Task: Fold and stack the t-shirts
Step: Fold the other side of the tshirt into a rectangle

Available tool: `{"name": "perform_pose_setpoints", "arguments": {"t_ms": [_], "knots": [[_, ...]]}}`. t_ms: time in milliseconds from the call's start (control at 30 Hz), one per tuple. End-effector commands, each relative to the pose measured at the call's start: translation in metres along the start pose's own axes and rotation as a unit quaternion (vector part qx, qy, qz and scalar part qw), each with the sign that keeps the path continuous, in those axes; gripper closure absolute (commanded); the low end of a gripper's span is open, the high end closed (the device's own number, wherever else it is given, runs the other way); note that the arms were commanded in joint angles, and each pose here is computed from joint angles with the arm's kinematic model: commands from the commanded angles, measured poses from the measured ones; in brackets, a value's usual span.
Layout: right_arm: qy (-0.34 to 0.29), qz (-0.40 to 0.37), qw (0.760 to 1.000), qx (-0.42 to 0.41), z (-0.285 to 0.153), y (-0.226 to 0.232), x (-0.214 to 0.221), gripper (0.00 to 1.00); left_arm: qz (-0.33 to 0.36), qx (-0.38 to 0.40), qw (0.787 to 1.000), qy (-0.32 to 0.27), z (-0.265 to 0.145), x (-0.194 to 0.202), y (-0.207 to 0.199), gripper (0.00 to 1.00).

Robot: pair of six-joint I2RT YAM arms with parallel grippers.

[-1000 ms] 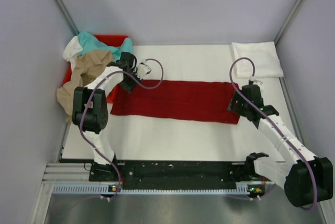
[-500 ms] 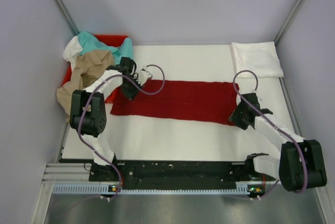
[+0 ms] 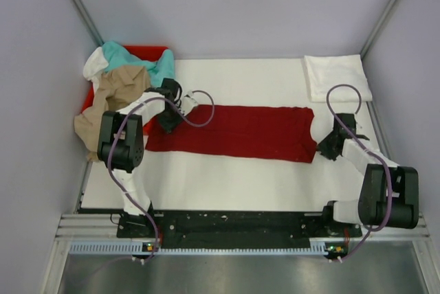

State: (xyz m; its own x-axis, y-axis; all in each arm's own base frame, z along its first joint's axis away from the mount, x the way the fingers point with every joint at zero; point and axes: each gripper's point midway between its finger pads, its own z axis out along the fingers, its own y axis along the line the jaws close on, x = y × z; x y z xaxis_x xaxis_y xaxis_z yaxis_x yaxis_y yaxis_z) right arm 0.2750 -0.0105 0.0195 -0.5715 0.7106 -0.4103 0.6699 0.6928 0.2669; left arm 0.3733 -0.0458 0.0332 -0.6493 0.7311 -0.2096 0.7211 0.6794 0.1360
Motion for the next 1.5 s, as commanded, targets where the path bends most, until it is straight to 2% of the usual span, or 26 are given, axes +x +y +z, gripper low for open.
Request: {"name": "perform_pose_setpoints", "arguments": {"t_ms": [0,133,267,333,467,500,600,667,767,900,933,1067,1267,1467], "knots": [[-0.007,0.001,0.999,0.052,0.003,-0.033,-0.012,0.8,0.012,-0.103,0.994,0.023,-0.004,-0.006,0.046,0.73],[-0.01,-0.003,0.998,0.056,0.0,-0.041,-0.014,0.81,0.011,-0.134,0.991,-0.001,-0.02,-0.025,0.064,0.71],[-0.039,-0.018,0.998,0.044,-0.014,-0.035,-0.029,0.8,0.012,-0.166,0.986,0.014,-0.02,-0.024,0.08,0.7],[-0.064,-0.039,0.997,0.018,-0.03,-0.024,-0.042,0.8,0.011,-0.15,0.988,0.02,-0.016,-0.022,0.074,0.7],[-0.104,-0.099,0.987,-0.076,-0.064,0.024,-0.048,0.78,0.004,-0.091,0.996,-0.015,-0.032,-0.024,0.046,0.7],[-0.105,-0.128,0.981,-0.098,-0.07,0.04,-0.042,0.8,0.004,-0.081,0.996,-0.025,-0.037,-0.024,0.04,0.7],[-0.076,-0.192,0.967,-0.147,-0.074,0.079,-0.012,0.98,0.004,-0.066,0.997,-0.039,-0.05,-0.017,0.028,0.7],[-0.032,-0.205,0.962,-0.178,-0.066,0.097,0.008,1.0,-0.001,-0.064,0.997,-0.032,-0.048,-0.007,0.026,0.71],[-0.001,-0.224,0.959,-0.172,-0.05,0.106,0.018,1.0,-0.015,-0.062,0.998,-0.006,-0.039,0.013,0.027,0.8],[-0.022,-0.255,0.955,-0.149,-0.036,0.129,-0.008,1.0,-0.019,-0.049,0.999,0.009,-0.031,0.028,0.019,0.98],[-0.032,-0.262,0.955,-0.136,-0.031,0.133,-0.017,1.0,-0.02,-0.04,0.999,0.006,-0.03,0.028,0.014,1.0],[-0.043,-0.275,0.954,-0.11,-0.007,0.16,-0.045,1.0,-0.023,-0.028,0.999,-0.003,-0.027,0.03,0.006,1.0],[0.027,-0.283,0.958,-0.037,0.055,0.154,-0.034,1.0,-0.009,-0.033,0.999,0.029,-0.002,0.045,0.006,1.0],[0.082,-0.284,0.953,-0.058,0.079,0.177,-0.026,1.0,0.059,0.006,0.997,0.041,0.018,0.056,-0.03,1.0]]}}
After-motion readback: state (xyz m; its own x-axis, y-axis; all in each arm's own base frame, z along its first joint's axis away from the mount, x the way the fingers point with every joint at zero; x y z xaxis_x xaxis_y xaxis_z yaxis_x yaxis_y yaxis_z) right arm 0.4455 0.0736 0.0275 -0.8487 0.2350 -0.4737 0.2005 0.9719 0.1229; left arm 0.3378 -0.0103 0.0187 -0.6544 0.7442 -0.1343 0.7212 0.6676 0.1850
